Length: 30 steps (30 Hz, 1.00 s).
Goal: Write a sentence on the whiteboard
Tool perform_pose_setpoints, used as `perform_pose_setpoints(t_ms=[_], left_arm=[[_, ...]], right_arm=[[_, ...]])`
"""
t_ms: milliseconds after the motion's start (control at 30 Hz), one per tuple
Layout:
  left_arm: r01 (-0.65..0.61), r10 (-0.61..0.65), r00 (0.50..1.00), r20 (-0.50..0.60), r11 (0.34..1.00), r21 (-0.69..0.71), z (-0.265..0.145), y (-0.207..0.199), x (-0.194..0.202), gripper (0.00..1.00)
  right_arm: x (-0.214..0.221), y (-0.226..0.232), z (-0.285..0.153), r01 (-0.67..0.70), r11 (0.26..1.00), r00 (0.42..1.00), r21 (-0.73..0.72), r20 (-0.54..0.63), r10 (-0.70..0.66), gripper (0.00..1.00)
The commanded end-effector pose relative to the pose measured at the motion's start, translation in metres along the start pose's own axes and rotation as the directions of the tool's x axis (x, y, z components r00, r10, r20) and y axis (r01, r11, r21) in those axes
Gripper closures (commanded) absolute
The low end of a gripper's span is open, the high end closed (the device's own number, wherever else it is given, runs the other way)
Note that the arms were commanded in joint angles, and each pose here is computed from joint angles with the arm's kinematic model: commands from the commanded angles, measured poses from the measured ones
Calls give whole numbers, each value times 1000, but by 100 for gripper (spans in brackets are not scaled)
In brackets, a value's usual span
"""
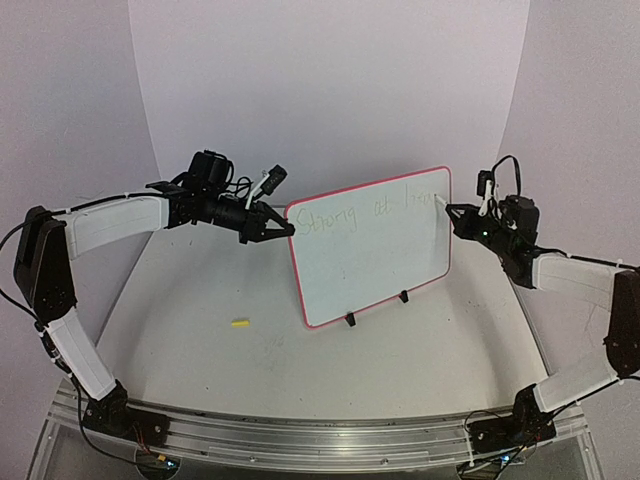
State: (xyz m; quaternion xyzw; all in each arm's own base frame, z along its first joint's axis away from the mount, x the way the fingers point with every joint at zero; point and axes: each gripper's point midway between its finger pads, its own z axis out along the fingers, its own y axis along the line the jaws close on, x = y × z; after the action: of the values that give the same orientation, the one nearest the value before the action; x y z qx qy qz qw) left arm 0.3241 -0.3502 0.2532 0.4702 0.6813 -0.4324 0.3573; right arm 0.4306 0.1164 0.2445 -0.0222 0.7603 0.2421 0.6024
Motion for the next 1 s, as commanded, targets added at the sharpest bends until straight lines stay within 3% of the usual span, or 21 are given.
perform_pose_setpoints(t_ms=[0,967], left_arm=[[-31,32,998,-47,999,21,10,-8,12,100],[-32,33,998,-51,999,23,11,-10,14,100]], right_arm=[[-28,23,-8,41,996,997,-83,63,-36,100],[-25,1,10,30,999,998,14,52,-31,100]])
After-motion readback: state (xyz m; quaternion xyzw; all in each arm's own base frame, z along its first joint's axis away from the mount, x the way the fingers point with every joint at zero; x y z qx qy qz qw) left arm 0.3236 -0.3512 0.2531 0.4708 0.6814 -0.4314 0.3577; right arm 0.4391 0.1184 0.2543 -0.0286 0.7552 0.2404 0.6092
